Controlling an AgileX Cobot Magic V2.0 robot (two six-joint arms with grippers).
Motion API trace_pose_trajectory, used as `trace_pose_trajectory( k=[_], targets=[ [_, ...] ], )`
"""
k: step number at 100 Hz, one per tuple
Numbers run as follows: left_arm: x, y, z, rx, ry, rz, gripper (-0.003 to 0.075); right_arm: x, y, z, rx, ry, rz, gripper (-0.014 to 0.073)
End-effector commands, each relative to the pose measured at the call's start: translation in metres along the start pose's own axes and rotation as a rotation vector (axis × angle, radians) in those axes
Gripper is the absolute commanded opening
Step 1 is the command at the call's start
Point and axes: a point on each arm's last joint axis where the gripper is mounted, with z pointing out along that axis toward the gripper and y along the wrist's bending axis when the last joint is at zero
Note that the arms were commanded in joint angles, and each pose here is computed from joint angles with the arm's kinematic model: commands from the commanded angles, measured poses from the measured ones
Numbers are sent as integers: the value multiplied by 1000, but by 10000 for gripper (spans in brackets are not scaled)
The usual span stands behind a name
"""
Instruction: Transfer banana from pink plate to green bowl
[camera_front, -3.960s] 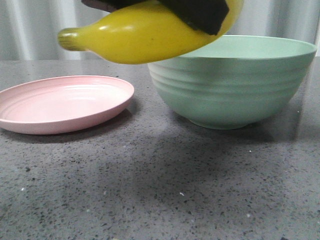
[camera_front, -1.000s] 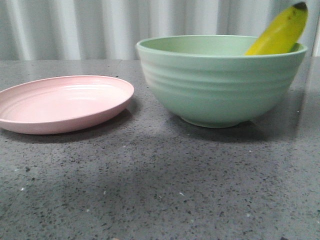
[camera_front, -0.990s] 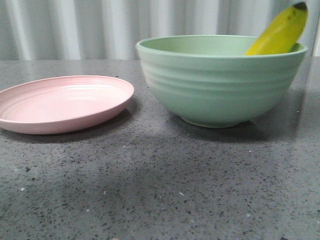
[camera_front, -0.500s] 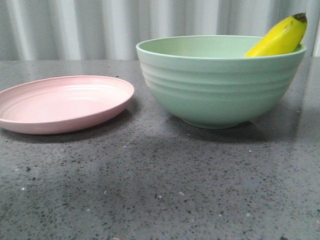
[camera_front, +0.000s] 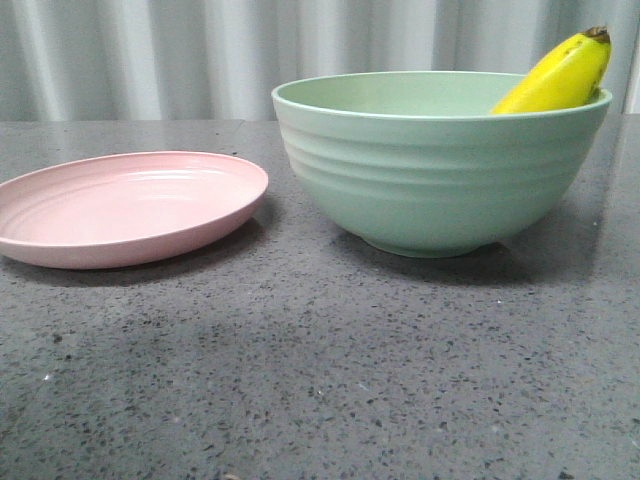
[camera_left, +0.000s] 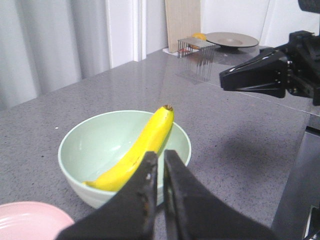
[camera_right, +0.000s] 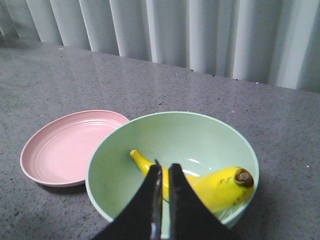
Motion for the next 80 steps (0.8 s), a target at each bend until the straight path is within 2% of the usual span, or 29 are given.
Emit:
trace_pose_trajectory(
  k=[1, 18, 33, 80],
  targets=[
    [1, 2, -18, -34, -140, -6, -20, -3, -2, -11, 42, -110, -17, -64],
    [34, 6, -40, -65, -212, -8, -20, 25, -5, -27, 80, -190, -16, -64],
    [59, 8, -48, -73, -221, -23, -20, 42, -5, -39, 102, -258, -17, -64],
    [78, 9, -50, -74, -189, -25, -20, 50, -4, -44, 94, -257, -19, -64]
  ],
)
